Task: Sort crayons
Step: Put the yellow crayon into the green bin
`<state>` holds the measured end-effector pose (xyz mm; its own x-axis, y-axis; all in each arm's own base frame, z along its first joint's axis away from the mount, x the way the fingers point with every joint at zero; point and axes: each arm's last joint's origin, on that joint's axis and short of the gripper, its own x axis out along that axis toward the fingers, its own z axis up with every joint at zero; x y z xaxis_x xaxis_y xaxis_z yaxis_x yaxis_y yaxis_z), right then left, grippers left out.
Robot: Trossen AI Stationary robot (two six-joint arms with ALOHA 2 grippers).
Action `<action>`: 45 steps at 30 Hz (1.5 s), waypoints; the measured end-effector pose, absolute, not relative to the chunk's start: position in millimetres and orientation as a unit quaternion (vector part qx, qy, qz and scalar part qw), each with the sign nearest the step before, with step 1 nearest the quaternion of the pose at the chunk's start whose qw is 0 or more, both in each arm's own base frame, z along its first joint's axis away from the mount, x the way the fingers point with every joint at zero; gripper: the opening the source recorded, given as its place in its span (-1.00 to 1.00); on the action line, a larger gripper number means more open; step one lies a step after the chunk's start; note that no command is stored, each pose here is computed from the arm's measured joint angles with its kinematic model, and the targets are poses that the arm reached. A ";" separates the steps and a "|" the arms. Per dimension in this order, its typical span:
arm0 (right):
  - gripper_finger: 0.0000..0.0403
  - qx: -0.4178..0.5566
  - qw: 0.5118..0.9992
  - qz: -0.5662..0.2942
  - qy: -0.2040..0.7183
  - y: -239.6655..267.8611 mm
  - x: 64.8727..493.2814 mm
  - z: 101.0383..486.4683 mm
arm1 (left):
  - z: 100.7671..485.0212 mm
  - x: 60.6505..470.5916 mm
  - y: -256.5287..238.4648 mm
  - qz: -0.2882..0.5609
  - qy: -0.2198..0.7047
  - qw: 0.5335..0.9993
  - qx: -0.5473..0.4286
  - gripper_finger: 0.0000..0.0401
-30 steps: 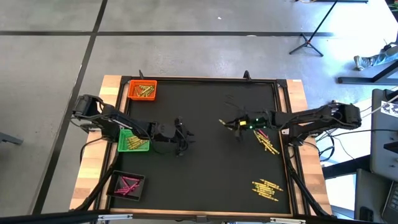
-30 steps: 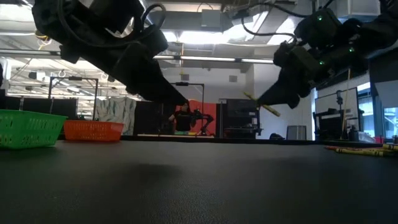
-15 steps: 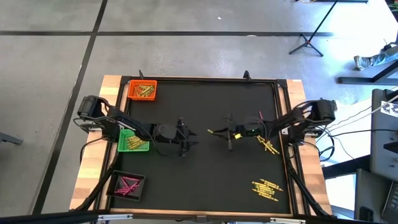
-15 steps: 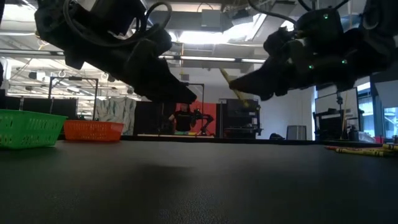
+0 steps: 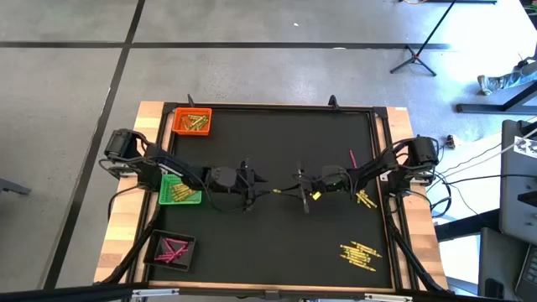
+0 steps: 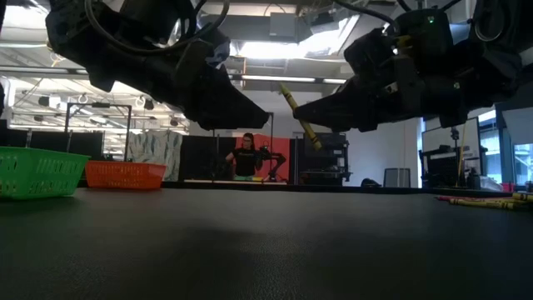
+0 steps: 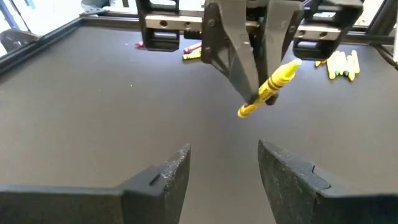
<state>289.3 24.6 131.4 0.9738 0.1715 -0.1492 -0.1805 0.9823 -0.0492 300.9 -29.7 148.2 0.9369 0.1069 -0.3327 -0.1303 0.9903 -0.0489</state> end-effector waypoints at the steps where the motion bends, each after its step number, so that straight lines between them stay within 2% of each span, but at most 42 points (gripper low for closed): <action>1: -0.89 -0.035 0.993 0.089 0.072 24.5 289.3 131.5 | 148.3 300.9 -30.1 0.061 0.166 0.984 -0.035 -0.15; 7: -0.89 -0.042 0.993 0.089 0.072 24.3 289.3 131.3 | 140.8 305.6 -34.7 0.073 0.143 0.986 -0.033 -0.15; 11: -0.89 -0.043 0.993 0.088 0.072 23.9 289.4 131.4 | 136.3 312.2 -37.8 0.041 0.097 0.994 -0.043 -0.15; 23: -0.89 -0.043 0.993 0.088 0.072 23.7 289.4 131.3 | 137.2 317.8 -39.5 0.024 0.008 0.999 -0.036 -0.19; 27: -0.89 -0.043 0.993 0.088 0.072 23.7 289.4 131.3 | 137.0 317.9 -39.3 0.024 0.009 0.999 -0.036 -0.32; 38: -0.89 -0.036 0.992 0.103 0.060 25.7 303.5 135.4 | 136.6 318.0 -38.5 0.017 0.011 0.999 -0.032 -0.82; 42: -0.89 -0.035 0.992 0.102 0.063 26.2 309.0 130.9 | 136.5 317.9 -40.1 0.014 0.011 1.000 -0.017 -0.95; 45: -0.89 -0.035 0.992 0.102 0.063 26.3 309.9 131.2 | 135.8 317.8 -40.4 0.012 0.015 1.000 -0.018 -0.97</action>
